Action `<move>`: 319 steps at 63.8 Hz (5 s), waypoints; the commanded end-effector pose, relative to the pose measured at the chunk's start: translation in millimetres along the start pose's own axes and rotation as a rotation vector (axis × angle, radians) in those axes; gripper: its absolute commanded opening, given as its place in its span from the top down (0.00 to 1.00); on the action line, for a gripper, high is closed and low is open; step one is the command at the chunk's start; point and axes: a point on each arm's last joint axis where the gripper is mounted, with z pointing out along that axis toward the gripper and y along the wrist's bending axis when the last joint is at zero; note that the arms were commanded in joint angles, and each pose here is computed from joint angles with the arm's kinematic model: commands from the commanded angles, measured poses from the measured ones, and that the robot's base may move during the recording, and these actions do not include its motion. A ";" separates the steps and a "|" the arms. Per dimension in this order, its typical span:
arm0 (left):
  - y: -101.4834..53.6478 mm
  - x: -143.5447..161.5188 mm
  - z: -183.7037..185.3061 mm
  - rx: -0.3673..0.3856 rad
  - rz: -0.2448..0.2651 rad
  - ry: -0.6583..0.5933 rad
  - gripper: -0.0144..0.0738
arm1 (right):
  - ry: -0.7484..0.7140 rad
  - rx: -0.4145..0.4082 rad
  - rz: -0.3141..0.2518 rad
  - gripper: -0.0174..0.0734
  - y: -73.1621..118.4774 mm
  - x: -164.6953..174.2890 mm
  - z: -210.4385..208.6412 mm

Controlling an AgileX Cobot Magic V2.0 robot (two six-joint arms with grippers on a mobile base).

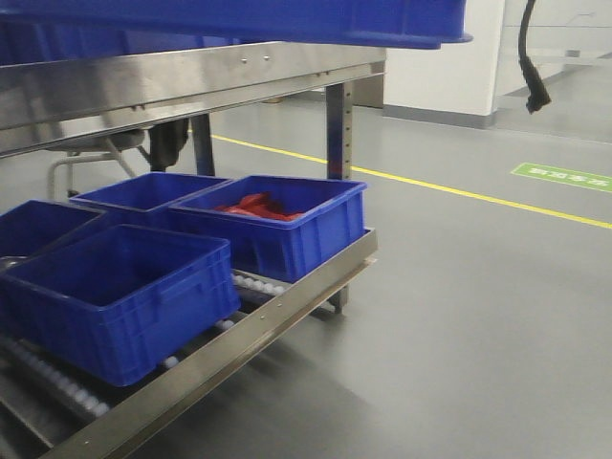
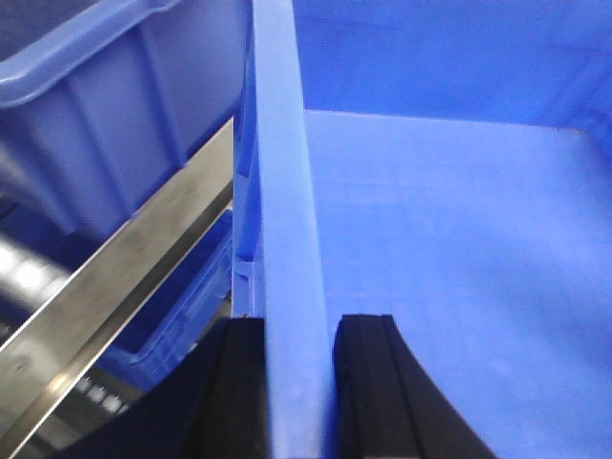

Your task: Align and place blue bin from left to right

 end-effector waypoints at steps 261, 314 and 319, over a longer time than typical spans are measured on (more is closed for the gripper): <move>3.1 -24.4 -19.1 -0.009 0.025 -0.240 0.85 | -0.091 0.024 -0.041 0.89 -6.1 -8.4 -18.3; 0.6 -27.6 -19.9 0.020 0.007 -0.276 0.85 | -0.127 0.028 -0.052 0.89 -10.5 -12.6 -18.8; -0.4 -25.3 -19.3 0.033 -0.006 -0.251 0.85 | -0.132 0.027 -0.053 0.89 -10.4 -13.1 -18.9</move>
